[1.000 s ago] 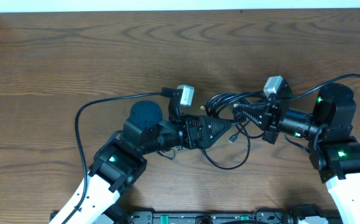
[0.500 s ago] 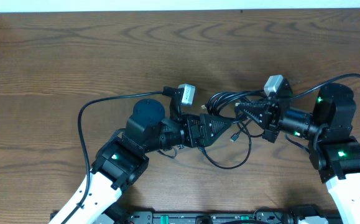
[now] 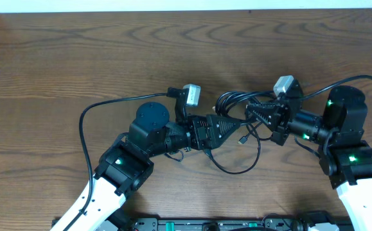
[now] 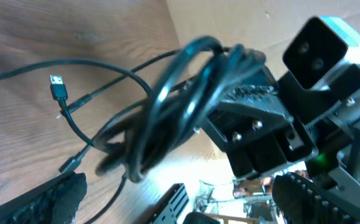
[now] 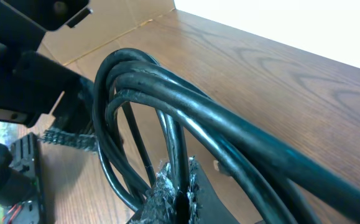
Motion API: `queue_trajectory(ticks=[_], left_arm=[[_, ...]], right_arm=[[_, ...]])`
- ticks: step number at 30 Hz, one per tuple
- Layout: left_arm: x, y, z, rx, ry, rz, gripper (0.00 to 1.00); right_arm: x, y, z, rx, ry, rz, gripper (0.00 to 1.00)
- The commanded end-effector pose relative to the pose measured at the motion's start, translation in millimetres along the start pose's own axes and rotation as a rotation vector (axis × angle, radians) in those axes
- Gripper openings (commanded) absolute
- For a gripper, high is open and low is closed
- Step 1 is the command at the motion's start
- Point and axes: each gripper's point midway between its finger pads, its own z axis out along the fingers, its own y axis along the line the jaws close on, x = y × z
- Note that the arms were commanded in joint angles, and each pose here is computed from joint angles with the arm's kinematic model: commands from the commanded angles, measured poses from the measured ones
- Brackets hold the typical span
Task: Untangle cables
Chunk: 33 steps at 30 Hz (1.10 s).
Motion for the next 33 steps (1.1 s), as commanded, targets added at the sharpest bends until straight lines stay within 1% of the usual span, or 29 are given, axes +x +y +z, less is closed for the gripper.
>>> queue_trajectory(ticks=[1,2,9,14,24,30,33], left_arm=[[-11,-8,0,0.001,-0.038,0.000,0.97],[-11,-7,0,0.001,-0.038,0.000,0.96],[-11,-12,1,0.018,-0.041,0.011,0.93],[-1,-18,5,0.033,-0.009,0.018,0.94],[4,-22,7,0.041,0.004,0.003,0.95],[9,-22,7,0.042,0.026,-0.002,0.98],[13,-20,7,0.040,0.048,-0.010,0.98]], right_arm=[[-5,9,0,-0.043,-0.012,0.003,0.01],[-5,10,0,-0.045,-0.012,0.003,0.01],[-4,10,0,-0.044,-0.008,0.007,0.01],[-2,-5,0,0.040,0.002,0.007,0.01],[-2,-6,0,0.044,0.003,0.003,0.01],[-3,-19,-1,0.119,0.005,-0.004,0.01],[-6,-18,-1,0.116,-0.007,-0.017,0.01]])
